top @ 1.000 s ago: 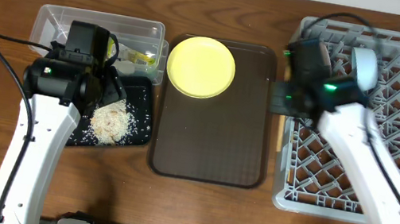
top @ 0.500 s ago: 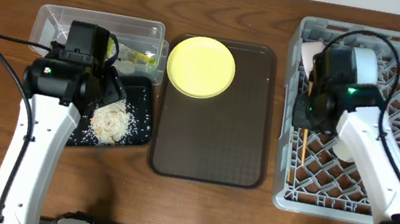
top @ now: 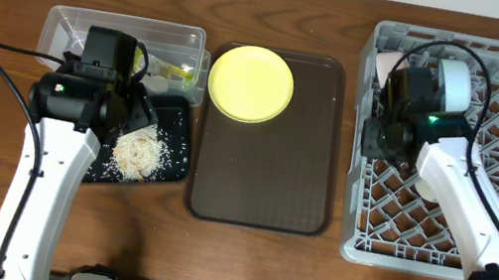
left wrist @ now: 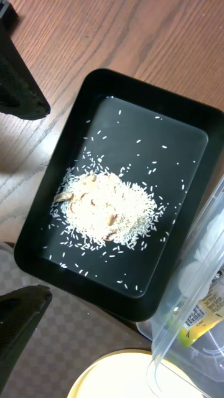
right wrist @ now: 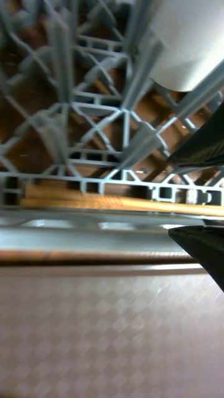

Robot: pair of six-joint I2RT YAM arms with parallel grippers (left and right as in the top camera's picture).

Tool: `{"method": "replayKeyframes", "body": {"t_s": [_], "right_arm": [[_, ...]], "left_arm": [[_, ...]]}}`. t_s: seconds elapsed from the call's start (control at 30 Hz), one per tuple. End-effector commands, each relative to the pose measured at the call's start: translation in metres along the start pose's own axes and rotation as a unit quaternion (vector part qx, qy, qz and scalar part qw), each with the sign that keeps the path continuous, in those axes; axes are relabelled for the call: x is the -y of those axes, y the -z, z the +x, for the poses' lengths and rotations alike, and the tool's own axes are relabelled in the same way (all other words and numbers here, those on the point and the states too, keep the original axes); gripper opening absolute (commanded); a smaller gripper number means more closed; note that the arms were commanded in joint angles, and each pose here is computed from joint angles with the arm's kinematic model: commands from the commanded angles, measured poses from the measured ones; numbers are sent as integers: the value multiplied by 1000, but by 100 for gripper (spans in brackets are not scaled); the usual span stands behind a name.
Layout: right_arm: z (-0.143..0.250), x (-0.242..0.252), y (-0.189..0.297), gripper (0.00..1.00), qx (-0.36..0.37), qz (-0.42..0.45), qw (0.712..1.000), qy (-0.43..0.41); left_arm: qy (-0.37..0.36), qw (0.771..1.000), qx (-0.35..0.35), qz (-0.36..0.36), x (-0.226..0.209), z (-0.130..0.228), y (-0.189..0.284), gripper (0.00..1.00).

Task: Sort waste into correct bins and load items into the dishwasher rack
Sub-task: 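Carry the second chopstick into the rack beside the first and release, then reach the right gripper to the yellow plate edge and grasp it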

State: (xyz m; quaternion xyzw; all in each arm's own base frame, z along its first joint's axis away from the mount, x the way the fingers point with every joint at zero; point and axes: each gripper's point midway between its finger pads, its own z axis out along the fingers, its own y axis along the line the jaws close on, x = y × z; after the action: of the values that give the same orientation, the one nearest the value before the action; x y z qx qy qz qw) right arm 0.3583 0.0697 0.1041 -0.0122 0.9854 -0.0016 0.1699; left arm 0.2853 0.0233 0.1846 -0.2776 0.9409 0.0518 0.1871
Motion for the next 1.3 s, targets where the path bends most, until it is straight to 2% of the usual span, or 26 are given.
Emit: {"method": "replayKeyframes", "body": {"t_s": [0.0, 0.13, 0.23, 0.37, 0.57, 0.8, 0.93, 1.07, 1.2, 1.27], "right_arm": [[-31, -19, 20, 31, 48, -25, 998, 25], [-60, -66, 36, 37, 114, -92, 988, 52], [-71, -101, 41, 39, 143, -140, 978, 61], [-79, -133, 33, 40, 159, -165, 972, 49], [-73, -178, -20, 46, 144, -180, 971, 62], [-65, -185, -92, 46, 120, -150, 981, -2], [-58, -187, -117, 43, 105, -148, 983, -30], [-46, -181, -130, 37, 83, -132, 987, -37], [-35, -165, -134, 8, 66, -89, 993, -37], [-32, -159, -133, 1, 56, -80, 994, -38]], "left_arm": [[3, 1000, 9, 1, -2, -3, 5, 88], [3, 1000, 10, 1, -2, -3, 5, 88], [3, 1000, 9, 1, -2, -3, 5, 88], [3, 1000, 9, 1, -2, -3, 5, 88], [3, 1000, 9, 1, -2, -3, 5, 88], [3, 1000, 9, 1, -2, -3, 5, 88], [3, 1000, 9, 0, -3, -3, 5, 88], [3, 1000, 9, 0, -3, -3, 5, 88], [3, 1000, 9, 0, -3, -3, 5, 88], [3, 1000, 9, 0, -3, -3, 5, 88]]}}
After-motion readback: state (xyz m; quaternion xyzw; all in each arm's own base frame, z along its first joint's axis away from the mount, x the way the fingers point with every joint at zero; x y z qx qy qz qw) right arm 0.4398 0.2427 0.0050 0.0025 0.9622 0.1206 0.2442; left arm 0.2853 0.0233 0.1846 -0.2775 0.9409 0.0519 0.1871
